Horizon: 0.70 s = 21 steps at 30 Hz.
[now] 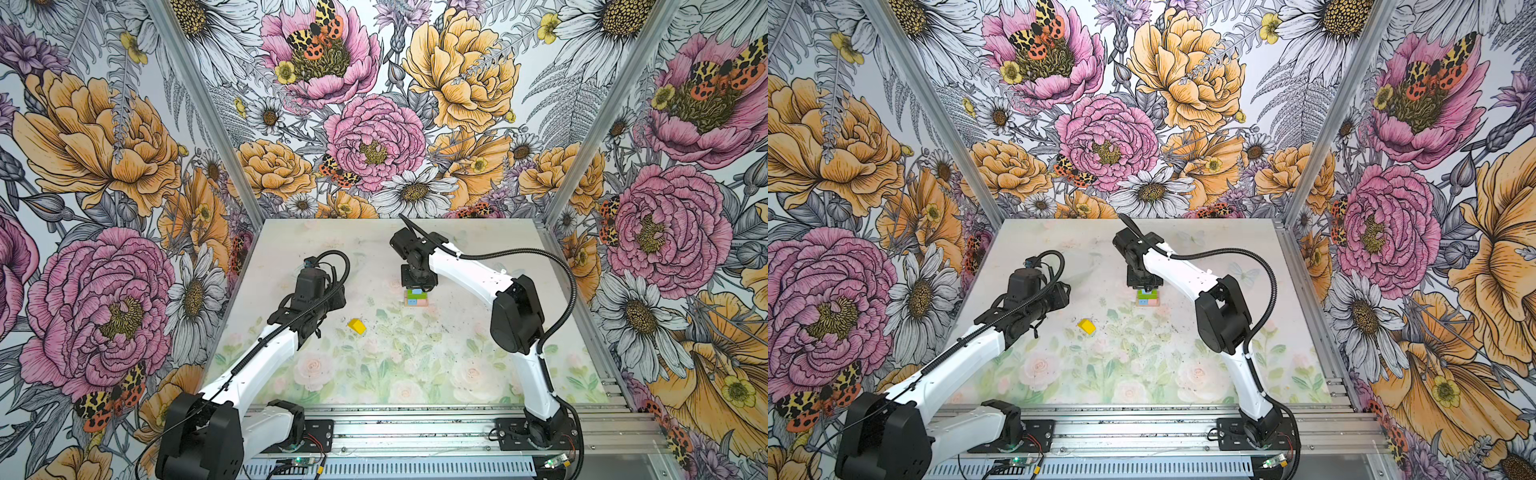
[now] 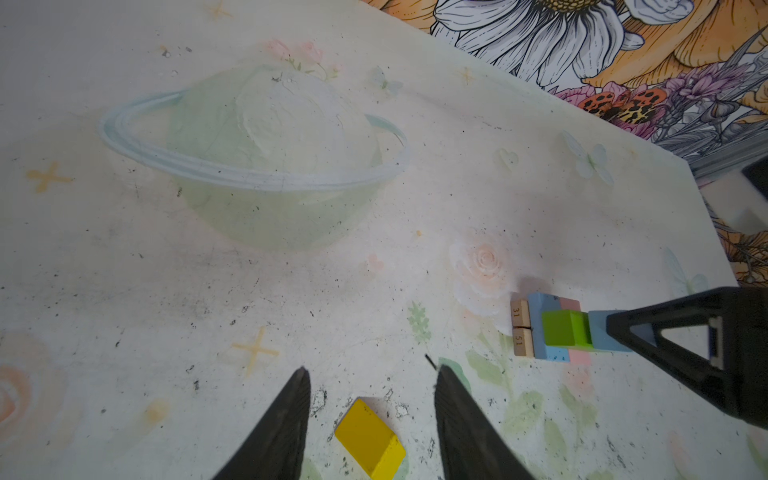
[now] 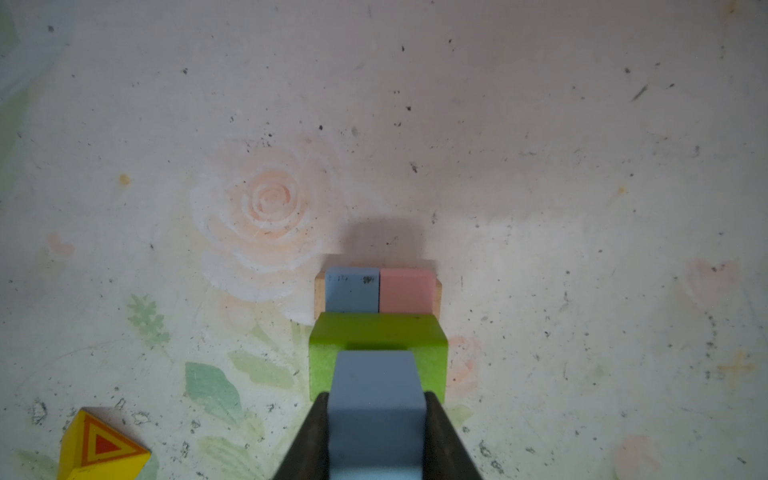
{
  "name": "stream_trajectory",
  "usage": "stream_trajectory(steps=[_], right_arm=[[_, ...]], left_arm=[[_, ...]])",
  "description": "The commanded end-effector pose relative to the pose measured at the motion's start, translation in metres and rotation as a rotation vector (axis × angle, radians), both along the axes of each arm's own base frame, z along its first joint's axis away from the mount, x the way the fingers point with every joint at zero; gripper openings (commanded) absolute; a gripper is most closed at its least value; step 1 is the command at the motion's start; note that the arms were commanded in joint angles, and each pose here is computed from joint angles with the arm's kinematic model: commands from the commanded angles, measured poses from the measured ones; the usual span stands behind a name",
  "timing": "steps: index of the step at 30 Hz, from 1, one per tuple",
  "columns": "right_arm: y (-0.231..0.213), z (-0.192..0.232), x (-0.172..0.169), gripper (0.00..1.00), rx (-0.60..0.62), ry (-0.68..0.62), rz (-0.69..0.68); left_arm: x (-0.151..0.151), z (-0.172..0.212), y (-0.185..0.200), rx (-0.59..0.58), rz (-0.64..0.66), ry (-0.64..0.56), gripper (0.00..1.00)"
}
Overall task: Build the wood block tower
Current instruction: 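Lower the light-blue cube toward the lime-green block with the right gripper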
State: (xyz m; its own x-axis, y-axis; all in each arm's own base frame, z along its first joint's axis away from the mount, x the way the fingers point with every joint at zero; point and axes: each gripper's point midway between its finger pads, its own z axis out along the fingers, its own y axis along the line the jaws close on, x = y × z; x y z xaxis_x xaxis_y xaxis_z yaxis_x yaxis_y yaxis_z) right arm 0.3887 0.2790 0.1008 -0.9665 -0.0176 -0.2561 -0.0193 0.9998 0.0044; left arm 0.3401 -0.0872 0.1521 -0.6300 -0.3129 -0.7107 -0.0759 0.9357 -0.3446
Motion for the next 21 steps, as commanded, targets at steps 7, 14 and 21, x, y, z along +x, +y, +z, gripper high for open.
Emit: stream_trajectory(steps=[7, 14, 21], right_arm=[[-0.0001, -0.0092, 0.0018, 0.0, -0.027, 0.001, -0.004], [0.0003, -0.0067, 0.0028, 0.0, -0.025, -0.005, -0.001], [0.0006, -0.007, 0.0027, 0.05, -0.025, -0.003, 0.002]], left_arm=[[0.0021, -0.0002, 0.0005, -0.006, -0.008, -0.012, 0.5], [0.0019, -0.0005, 0.0005, -0.006, -0.008, -0.011, 0.5], [0.0018, -0.0004, 0.0007, -0.006, -0.008, -0.011, 0.5]])
